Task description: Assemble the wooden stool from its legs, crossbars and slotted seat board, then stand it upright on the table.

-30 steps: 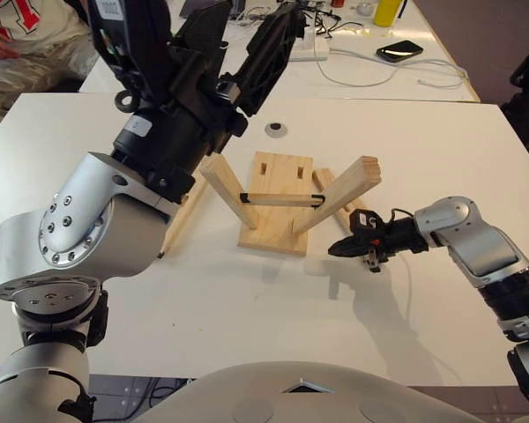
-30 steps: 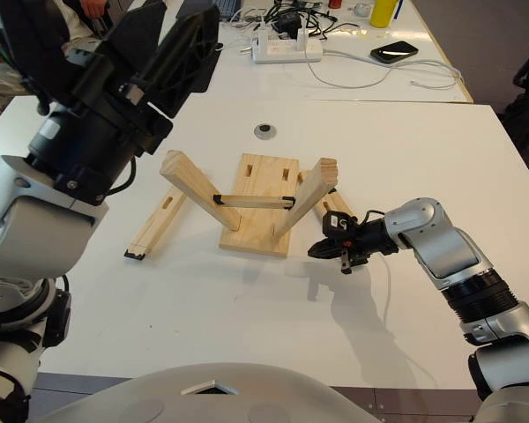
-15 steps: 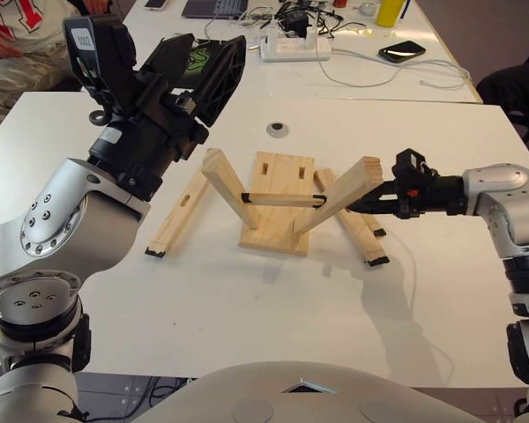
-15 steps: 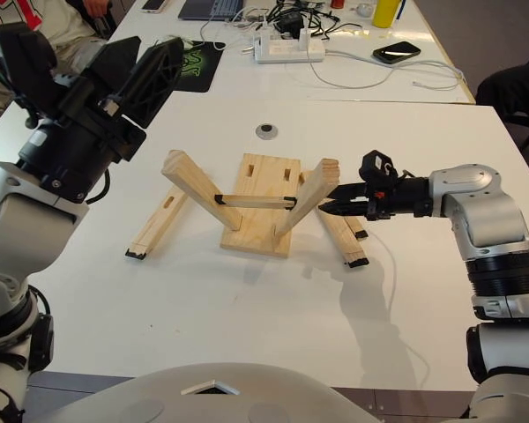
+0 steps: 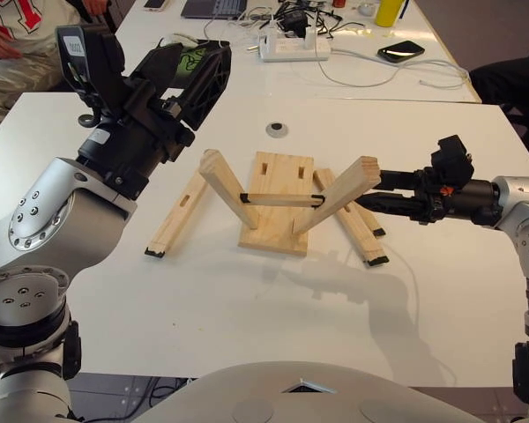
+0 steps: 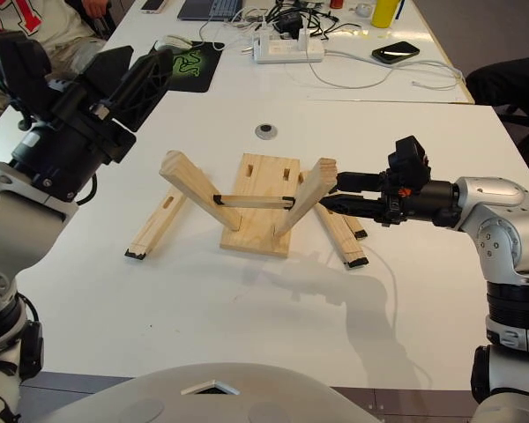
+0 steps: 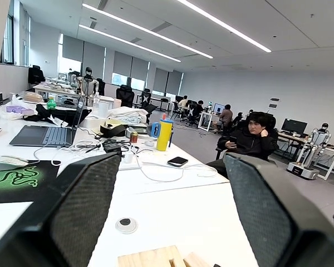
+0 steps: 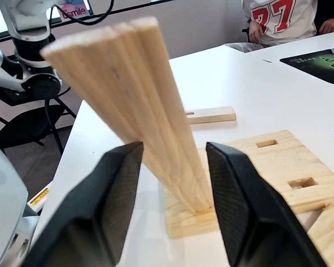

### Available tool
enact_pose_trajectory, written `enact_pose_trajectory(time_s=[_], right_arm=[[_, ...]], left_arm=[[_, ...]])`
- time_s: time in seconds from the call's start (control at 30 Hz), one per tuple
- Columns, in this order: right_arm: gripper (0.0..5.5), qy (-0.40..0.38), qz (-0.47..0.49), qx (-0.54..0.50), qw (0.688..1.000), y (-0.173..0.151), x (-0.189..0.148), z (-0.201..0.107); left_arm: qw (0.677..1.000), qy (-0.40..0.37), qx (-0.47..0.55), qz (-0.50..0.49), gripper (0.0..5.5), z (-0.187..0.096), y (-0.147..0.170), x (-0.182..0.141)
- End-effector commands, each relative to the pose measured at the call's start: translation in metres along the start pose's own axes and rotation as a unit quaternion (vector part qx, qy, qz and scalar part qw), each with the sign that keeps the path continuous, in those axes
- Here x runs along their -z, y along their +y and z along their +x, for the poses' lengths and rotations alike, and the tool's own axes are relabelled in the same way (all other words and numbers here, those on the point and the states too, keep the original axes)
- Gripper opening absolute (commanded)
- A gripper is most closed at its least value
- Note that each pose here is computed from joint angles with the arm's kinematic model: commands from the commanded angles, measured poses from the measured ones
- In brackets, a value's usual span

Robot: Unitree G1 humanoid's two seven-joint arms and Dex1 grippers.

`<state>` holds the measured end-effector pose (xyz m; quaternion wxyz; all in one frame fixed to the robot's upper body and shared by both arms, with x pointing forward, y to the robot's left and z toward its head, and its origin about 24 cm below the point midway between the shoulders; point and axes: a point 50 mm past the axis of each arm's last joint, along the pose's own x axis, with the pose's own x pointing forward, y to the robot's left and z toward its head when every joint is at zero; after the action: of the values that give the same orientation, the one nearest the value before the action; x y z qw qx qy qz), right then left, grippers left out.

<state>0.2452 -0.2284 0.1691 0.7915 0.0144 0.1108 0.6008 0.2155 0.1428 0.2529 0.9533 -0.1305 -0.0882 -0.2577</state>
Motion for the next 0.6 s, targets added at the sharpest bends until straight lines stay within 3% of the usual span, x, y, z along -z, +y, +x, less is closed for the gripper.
enact_pose_trajectory(time_s=[0.03,0.37,0.6], right_arm=[[2.08,-0.009,-0.002,-0.007,1.0,0.005,-0.005,-0.001],[3.32,-0.003,0.0,-0.024,1.0,0.007,-0.004,-0.003],[3.32,-0.043,-0.001,-0.032,0.999,0.01,-0.014,0.005]], left_arm=[[1.0,0.009,-0.003,0.007,3.45,0.0,0.003,0.001],[1.0,0.012,-0.003,0.008,3.45,0.001,0.004,0.002],[0.998,0.056,-0.019,0.019,3.45,-0.003,0.015,0.015]])
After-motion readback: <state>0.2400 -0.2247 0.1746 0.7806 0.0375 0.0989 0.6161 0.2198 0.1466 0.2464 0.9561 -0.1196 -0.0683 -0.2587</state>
